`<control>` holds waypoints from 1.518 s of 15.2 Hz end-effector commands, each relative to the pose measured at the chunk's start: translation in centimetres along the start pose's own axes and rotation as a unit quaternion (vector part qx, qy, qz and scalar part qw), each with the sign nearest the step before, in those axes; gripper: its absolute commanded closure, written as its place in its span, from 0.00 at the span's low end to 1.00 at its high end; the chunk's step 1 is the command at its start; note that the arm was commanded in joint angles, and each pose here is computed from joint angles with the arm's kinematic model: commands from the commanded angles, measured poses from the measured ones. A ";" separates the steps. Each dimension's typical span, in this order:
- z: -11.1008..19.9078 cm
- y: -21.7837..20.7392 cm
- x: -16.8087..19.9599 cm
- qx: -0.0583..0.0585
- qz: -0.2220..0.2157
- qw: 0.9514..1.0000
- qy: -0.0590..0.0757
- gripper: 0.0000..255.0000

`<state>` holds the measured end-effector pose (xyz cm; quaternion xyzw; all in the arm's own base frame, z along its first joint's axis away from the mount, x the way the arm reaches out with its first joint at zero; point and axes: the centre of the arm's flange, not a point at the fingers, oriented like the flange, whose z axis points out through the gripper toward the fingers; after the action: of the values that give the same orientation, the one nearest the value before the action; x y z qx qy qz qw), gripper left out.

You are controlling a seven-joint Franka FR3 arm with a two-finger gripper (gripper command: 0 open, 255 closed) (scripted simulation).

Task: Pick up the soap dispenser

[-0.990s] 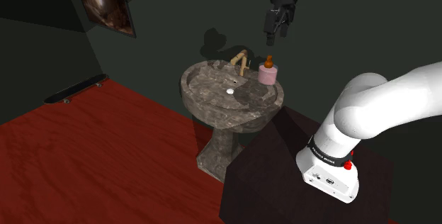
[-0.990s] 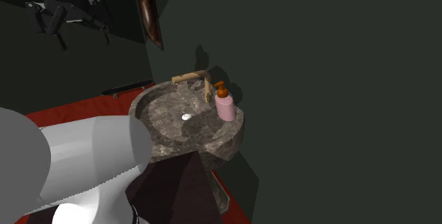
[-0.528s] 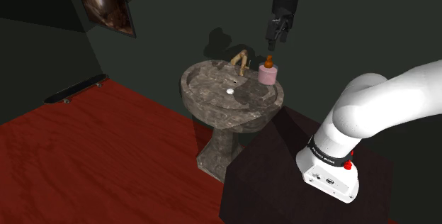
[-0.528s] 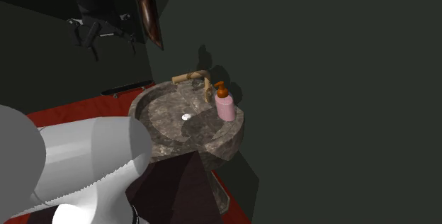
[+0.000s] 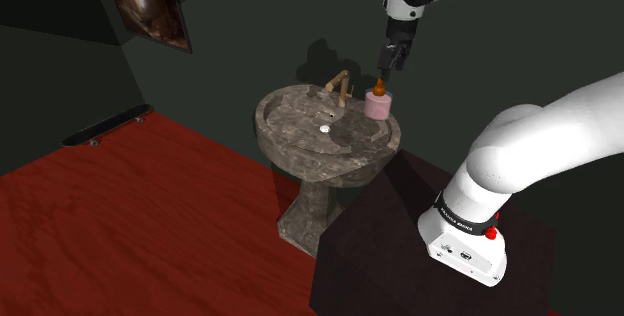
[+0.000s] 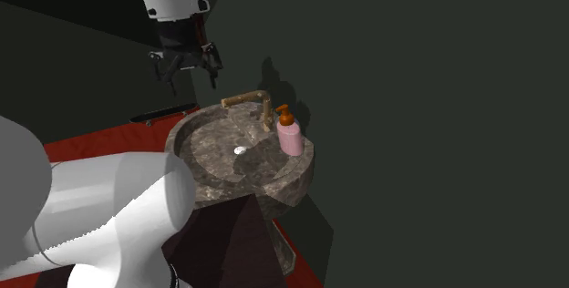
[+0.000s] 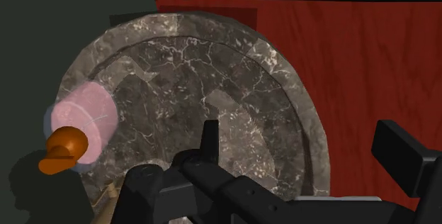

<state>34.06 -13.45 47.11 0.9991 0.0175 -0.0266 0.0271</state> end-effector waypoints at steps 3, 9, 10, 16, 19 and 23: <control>3.0 4.0 1.2 -0.003 -0.002 1.000 0.006 0.00; 7.7 10.0 3.0 -0.005 -0.004 1.000 0.013 0.00; 8.5 11.0 3.3 -0.006 -0.004 1.000 0.014 0.00; 13.1 17.0 5.2 -0.009 -0.006 1.000 0.021 0.00; 15.4 20.0 6.2 -0.010 -0.007 1.000 0.024 0.00; 18.4 24.0 7.5 -0.012 -0.009 0.999 0.029 0.00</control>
<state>41.25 -37.04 30.28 0.9989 0.0267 0.0007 0.0383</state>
